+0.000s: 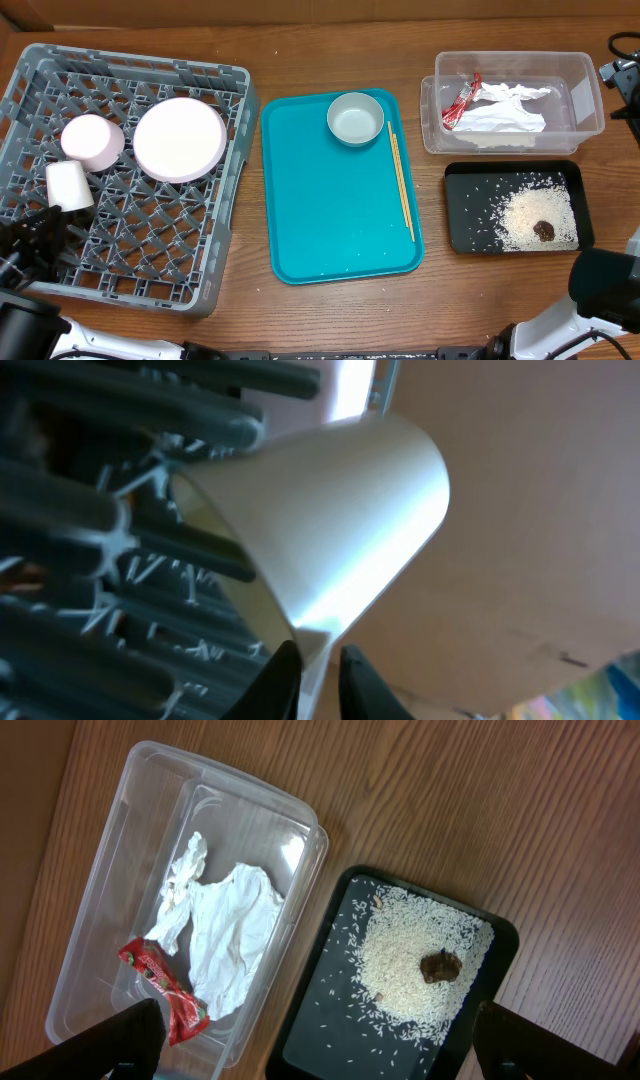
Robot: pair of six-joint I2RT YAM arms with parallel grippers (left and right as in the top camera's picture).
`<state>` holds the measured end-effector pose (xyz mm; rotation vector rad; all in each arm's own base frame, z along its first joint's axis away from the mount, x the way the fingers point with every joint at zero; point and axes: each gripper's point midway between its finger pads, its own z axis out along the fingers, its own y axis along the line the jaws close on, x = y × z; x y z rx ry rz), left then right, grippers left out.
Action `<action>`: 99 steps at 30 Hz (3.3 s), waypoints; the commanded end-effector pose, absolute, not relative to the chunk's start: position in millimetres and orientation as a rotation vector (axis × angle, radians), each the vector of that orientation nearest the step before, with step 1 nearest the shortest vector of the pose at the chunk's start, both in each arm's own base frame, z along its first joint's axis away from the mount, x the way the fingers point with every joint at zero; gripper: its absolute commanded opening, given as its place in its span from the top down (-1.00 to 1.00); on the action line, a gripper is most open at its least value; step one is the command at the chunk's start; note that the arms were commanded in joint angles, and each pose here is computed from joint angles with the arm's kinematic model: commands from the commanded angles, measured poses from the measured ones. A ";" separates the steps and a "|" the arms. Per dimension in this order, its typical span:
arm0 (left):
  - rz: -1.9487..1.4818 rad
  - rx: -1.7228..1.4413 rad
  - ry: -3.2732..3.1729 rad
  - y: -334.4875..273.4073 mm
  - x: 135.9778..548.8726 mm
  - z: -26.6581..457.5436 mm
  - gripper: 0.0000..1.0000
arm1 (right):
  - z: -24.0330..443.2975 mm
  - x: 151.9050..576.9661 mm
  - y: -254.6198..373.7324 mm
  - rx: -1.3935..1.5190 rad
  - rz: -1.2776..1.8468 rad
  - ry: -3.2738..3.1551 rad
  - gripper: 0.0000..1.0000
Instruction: Sort waste into correct bins and load items into the dishwasher
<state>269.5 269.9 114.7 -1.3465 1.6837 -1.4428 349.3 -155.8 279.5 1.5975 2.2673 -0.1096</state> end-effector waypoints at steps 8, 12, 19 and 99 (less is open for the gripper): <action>-1.348 -1.391 1.850 287.1 263.8 163.8 0.05 | 288.6 350.1 -157.0 1.582 -0.107 2.240 -1.00; -1.226 -1.225 1.920 288.0 281.0 203.1 0.92 | 288.6 350.0 -157.0 1.582 -0.108 2.240 -1.00; -0.795 -1.353 2.215 299.3 308.5 165.8 0.92 | 288.6 350.0 -157.0 1.582 -0.108 2.240 -1.00; -0.247 -1.375 2.587 271.3 337.2 117.3 0.92 | 288.6 350.0 -157.0 1.582 -0.108 2.240 -1.00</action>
